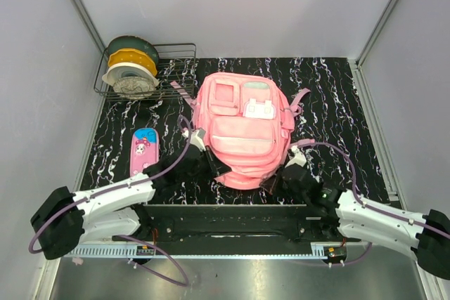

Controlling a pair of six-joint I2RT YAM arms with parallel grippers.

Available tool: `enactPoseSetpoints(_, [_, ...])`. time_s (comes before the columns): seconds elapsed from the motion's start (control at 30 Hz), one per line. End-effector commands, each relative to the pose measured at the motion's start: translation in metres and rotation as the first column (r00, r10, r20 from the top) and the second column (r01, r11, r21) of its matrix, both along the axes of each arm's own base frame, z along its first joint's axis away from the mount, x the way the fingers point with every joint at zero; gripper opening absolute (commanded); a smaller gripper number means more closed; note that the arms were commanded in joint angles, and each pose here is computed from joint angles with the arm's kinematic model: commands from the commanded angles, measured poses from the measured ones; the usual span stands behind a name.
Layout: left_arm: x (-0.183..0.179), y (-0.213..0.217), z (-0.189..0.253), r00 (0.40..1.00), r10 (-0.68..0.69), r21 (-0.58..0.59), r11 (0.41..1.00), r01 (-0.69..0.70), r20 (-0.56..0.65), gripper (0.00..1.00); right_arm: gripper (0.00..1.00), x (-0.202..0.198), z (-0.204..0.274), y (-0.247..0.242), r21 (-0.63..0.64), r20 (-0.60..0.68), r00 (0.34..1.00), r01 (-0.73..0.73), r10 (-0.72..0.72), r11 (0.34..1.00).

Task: Pack the student bag
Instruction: Zip the student bag at the center of the board.

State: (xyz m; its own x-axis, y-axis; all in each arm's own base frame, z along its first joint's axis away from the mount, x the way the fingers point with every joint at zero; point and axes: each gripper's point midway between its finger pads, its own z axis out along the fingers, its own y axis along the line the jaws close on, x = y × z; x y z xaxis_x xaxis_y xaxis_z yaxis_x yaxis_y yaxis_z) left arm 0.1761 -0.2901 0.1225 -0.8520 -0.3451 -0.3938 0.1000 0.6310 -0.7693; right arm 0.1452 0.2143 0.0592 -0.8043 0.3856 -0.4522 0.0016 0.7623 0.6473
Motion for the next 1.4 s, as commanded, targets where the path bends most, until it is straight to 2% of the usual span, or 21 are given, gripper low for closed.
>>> enactPoseSetpoints(0.0, [0.025,0.015,0.04,0.989,0.103,-0.163,0.983,-0.085,0.107,0.0,0.0,0.002,-0.014,-0.022,-0.164,-0.008,0.999,0.032,-0.033,0.986])
enactPoseSetpoints(0.03, [0.027,0.028,0.054,0.98,0.129,-0.18,0.978,-0.102,0.149,0.0,0.0,0.001,-0.016,-0.025,-0.177,-0.017,0.999,0.034,-0.037,0.984])
enactPoseSetpoints(0.1, [0.039,0.063,0.05,0.966,0.21,-0.14,0.972,-0.189,0.151,0.0,0.0,0.0,-0.018,-0.026,-0.171,-0.032,0.998,0.041,-0.047,0.984])
enactPoseSetpoints(0.13, [0.037,0.074,0.068,0.955,0.215,-0.173,0.968,-0.181,0.202,0.0,0.0,-0.001,-0.02,-0.028,-0.17,-0.038,0.998,0.044,-0.051,0.985])
enactPoseSetpoints(0.2, [0.047,0.104,0.068,0.939,0.278,-0.149,0.956,-0.251,0.202,0.0,0.0,-0.001,-0.019,-0.028,-0.162,-0.036,0.998,0.045,-0.051,0.986])
enactPoseSetpoints(0.27, [0.043,0.11,0.072,0.944,0.255,-0.16,0.961,-0.224,0.21,0.0,0.0,-0.001,-0.021,-0.029,-0.167,-0.044,0.998,0.043,-0.051,0.985])
enactPoseSetpoints(0.43, [0.06,0.132,0.07,0.933,0.293,-0.141,0.953,-0.267,0.21,0.0,0.0,-0.001,-0.023,-0.034,-0.172,-0.071,0.996,0.045,-0.058,0.984])
enactPoseSetpoints(0.53, [0.063,0.125,0.078,0.95,0.242,-0.199,0.959,-0.203,0.197,0.0,0.0,0.0,-0.018,-0.032,-0.151,-0.081,0.995,0.041,-0.053,0.988])
enactPoseSetpoints(0.57, [0.065,0.123,0.087,0.947,0.234,-0.214,0.959,-0.188,0.219,0.05,0.0,0.0,-0.017,-0.03,-0.153,-0.079,0.996,0.033,-0.046,0.988])
enactPoseSetpoints(0.6, [0.061,0.116,0.087,0.955,0.207,-0.213,0.964,-0.161,0.214,0.17,0.0,0.001,-0.015,-0.029,-0.158,-0.07,0.997,0.016,-0.028,0.987])
enactPoseSetpoints(0.63, [0.061,0.114,0.082,0.96,0.203,-0.197,0.966,-0.165,0.195,0.36,0.0,0.003,-0.01,-0.024,-0.154,-0.063,0.998,0.001,-0.011,0.988])
enactPoseSetpoints(0.7, [0.046,0.091,0.086,0.972,0.149,-0.209,0.972,-0.11,0.183,0.59,0.0,0.006,-0.002,-0.015,-0.141,-0.044,0.999,-0.035,0.029,0.989])
enactPoseSetpoints(0.73, [0.048,0.088,0.085,0.965,0.185,-0.198,0.969,-0.148,0.185,0.72,0.0,0.007,-0.004,-0.011,-0.14,-0.049,0.998,-0.045,0.038,0.989])
enactPoseSetpoints(0.8, [0.027,0.061,0.081,0.98,0.146,-0.216,0.97,-0.115,0.136,0.83,0.0,0.012,0.001,-0.003,-0.133,-0.038,0.998,-0.064,0.059,0.989])
enactPoseSetpoints(0.83, [0.029,0.06,0.08,0.972,0.196,-0.228,0.96,-0.164,0.126,0.86,0.0,0.011,-0.001,0.001,-0.141,-0.055,0.996,-0.08,0.073,0.987])
enactPoseSetpoints(0.9, [0.012,0.044,0.067,0.98,0.195,-0.281,0.943,-0.176,0.04,0.92,0.0,0.015,0.005,0.006,-0.138,-0.049,0.995,-0.093,0.087,0.986])
enactPoseSetpoints(0.93, [0.016,0.044,0.066,0.968,0.248,-0.303,0.926,-0.226,0.037,0.93,0.0,0.016,0.007,0.009,-0.133,-0.046,0.995,-0.094,0.088,0.987])
enactPoseSetpoints(1.03, [0.001,0.029,0.043,0.964,0.266,-0.304,0.916,-0.263,-0.034,0.95,0.0,0.022,0.019,0.014,-0.112,-0.015,0.996,-0.087,0.086,0.99])
enactPoseSetpoints(1.07, [-0.011,0.019,0.042,0.971,0.233,-0.297,0.926,-0.235,-0.042,0.95,0.0,0.024,0.022,0.015,-0.109,-0.006,0.997,-0.083,0.083,0.991])
enactPoseSetpoints(1.2, [-0.018,0.014,0.023,0.961,0.255,-0.208,0.94,-0.272,-0.102,0.95,0.0,0.028,0.031,0.015,-0.119,0.012,0.997,-0.08,0.082,0.99])
enactPoseSetpoints(1.37, [-0.011,0.03,0.008,0.906,0.392,-0.163,0.895,-0.416,-0.16,0.98,0.0,0.027,0.038,0.015,-0.098,0.025,0.996,-0.083,0.085,0.992])
